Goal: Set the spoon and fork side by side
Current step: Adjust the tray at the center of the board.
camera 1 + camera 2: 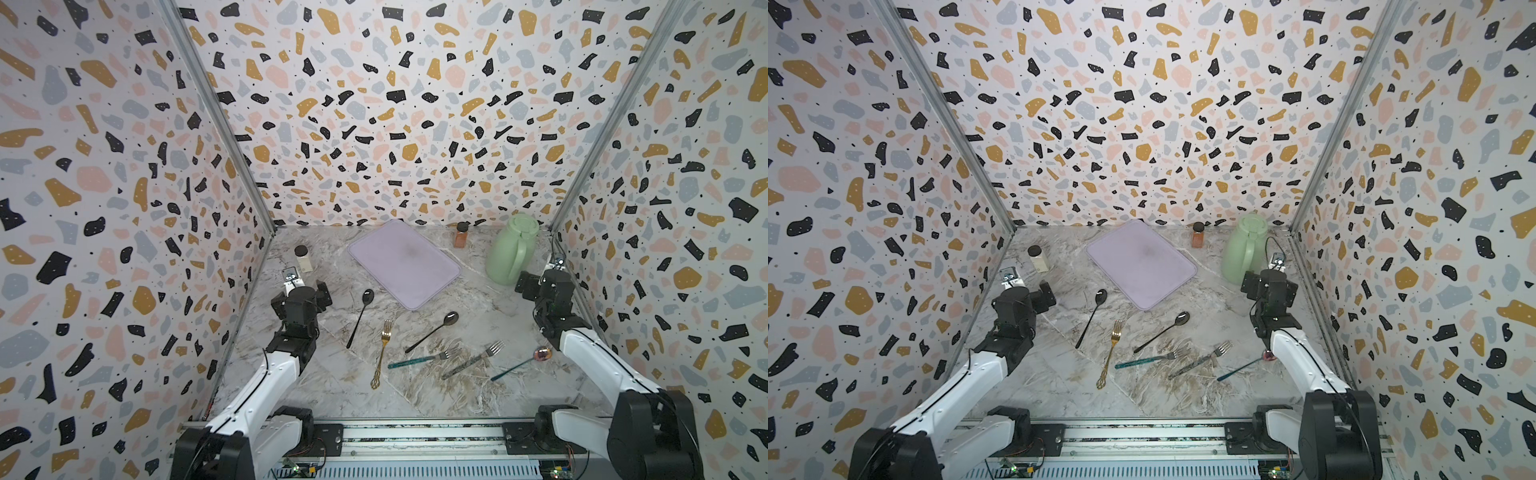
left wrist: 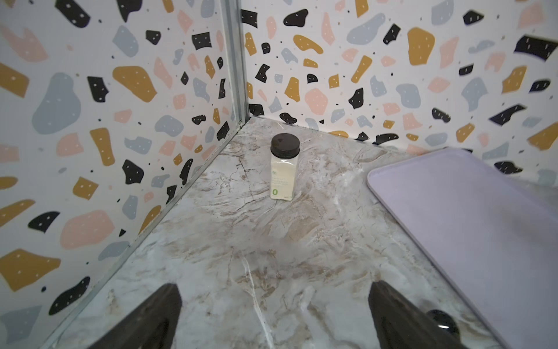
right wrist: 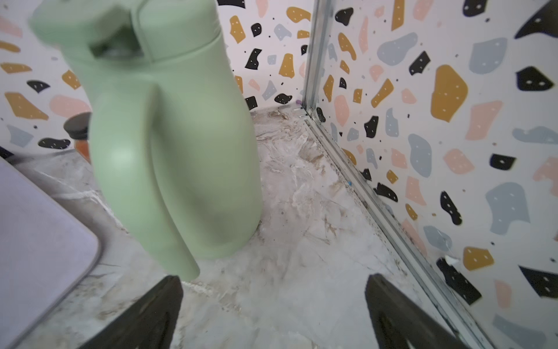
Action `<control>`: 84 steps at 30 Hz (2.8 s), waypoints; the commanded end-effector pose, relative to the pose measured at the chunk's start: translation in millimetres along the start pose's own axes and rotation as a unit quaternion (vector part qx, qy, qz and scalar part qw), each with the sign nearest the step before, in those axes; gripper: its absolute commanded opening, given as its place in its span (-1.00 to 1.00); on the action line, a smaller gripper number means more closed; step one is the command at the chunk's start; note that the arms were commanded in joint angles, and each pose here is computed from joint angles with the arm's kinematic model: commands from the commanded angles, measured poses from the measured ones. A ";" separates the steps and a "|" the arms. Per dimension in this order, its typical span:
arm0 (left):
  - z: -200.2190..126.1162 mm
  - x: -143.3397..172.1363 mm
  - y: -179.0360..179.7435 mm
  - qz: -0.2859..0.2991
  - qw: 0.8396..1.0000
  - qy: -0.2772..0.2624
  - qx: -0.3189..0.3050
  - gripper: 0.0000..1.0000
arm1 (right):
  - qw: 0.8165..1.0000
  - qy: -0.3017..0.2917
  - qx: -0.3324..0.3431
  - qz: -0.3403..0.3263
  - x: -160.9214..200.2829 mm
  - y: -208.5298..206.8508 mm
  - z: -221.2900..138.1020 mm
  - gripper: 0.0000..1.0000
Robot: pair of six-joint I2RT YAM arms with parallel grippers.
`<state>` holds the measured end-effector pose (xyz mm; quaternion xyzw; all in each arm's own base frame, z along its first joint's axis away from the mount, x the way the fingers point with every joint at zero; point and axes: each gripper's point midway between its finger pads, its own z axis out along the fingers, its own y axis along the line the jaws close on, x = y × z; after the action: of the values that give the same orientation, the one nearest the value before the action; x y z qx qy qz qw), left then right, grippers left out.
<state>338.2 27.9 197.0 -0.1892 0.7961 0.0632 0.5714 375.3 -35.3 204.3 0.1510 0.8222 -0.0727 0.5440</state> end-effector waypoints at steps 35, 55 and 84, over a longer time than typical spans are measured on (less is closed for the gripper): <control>-147.1 28.4 -67.3 -0.067 0.908 0.311 0.273 0.85 | 0.921 0.360 -0.128 -0.080 130.7 250.4 -64.0 0.21; -136.4 34.4 -73.7 -0.069 0.904 0.318 0.277 0.81 | 0.909 0.392 -0.086 -0.115 179.4 298.1 -11.7 0.18; -142.0 19.4 -77.5 -0.100 0.903 0.307 0.282 0.78 | 0.881 0.423 -0.086 -0.191 204.5 262.6 -25.8 -0.41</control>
<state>227.4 -89.2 221.3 -0.1145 0.9041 -0.2709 0.3099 375.2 262.9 28.4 -0.0201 0.9891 -0.0199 0.1447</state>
